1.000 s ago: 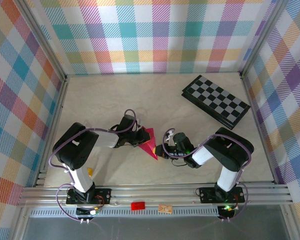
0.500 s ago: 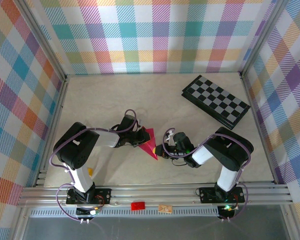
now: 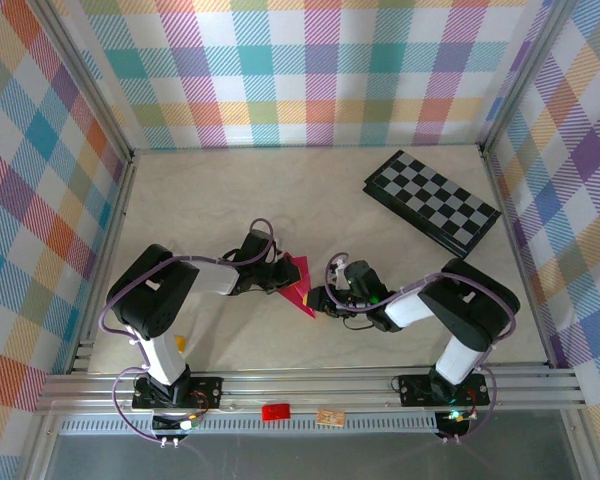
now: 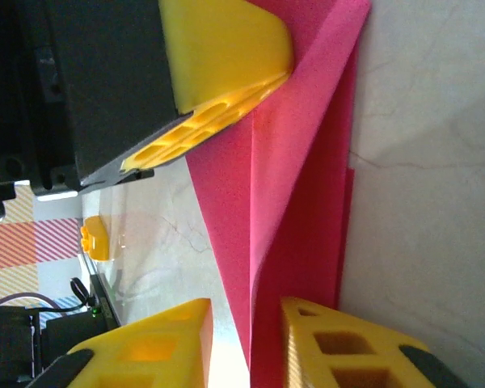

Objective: Fold a paper plane with a square sheet of paper (pick it up from the middle)

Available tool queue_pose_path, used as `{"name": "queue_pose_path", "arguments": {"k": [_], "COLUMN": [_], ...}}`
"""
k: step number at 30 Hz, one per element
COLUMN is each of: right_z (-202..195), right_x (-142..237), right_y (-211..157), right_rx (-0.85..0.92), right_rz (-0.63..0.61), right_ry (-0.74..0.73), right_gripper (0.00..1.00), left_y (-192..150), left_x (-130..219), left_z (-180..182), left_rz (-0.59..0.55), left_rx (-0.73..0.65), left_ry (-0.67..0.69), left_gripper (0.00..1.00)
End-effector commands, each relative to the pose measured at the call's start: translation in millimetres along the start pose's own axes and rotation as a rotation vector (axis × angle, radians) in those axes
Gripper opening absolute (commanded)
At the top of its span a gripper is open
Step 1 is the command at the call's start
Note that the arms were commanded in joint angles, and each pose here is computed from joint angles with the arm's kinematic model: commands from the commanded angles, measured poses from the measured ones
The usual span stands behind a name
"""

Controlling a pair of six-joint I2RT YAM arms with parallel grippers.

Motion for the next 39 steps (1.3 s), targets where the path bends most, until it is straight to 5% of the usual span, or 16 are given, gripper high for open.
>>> {"name": "queue_pose_path", "arguments": {"k": [1,7,14,20,39], "right_z": [-10.6,6.1,35.7,40.3,0.5], "right_x": [9.6,27.0,16.5,-4.3,-12.7], "right_y": [-6.3,3.1,11.9,14.6,-4.8], "right_rx": [-0.005,0.047,0.073,0.061,-0.005], "right_rz": [0.025,0.015,0.074,0.136,0.214], "right_ry": [-0.102,-0.137,-0.059,-0.079,-0.258], "right_gripper": [0.37,0.42,0.10,0.02,0.02], "left_y": [-13.3,-13.2,-13.9,-14.3,-15.3], "left_x": [-7.4,-7.0,-9.3,-9.6,-10.1], "left_z": [43.1,40.8,41.4,41.8,42.1], "left_rz": [0.017,0.019,0.024,0.025,0.034], "left_rx": [0.028,0.024,0.025,0.029,0.024], "left_ry": [0.137,0.128,0.123,0.122,0.125], "left_gripper": [0.04,0.04,0.04,0.04,0.04]}}
Point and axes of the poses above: each hand's point on the last joint's axis, 136 mm out from that joint toward the fingers, its own x axis back along the fingers, its own z axis along the line the jaws close on, y = z × x, the point moved 1 cm from there along x, back along the fingers, and after that the axes turned 5 degrees about x, right-handed, at the moved point
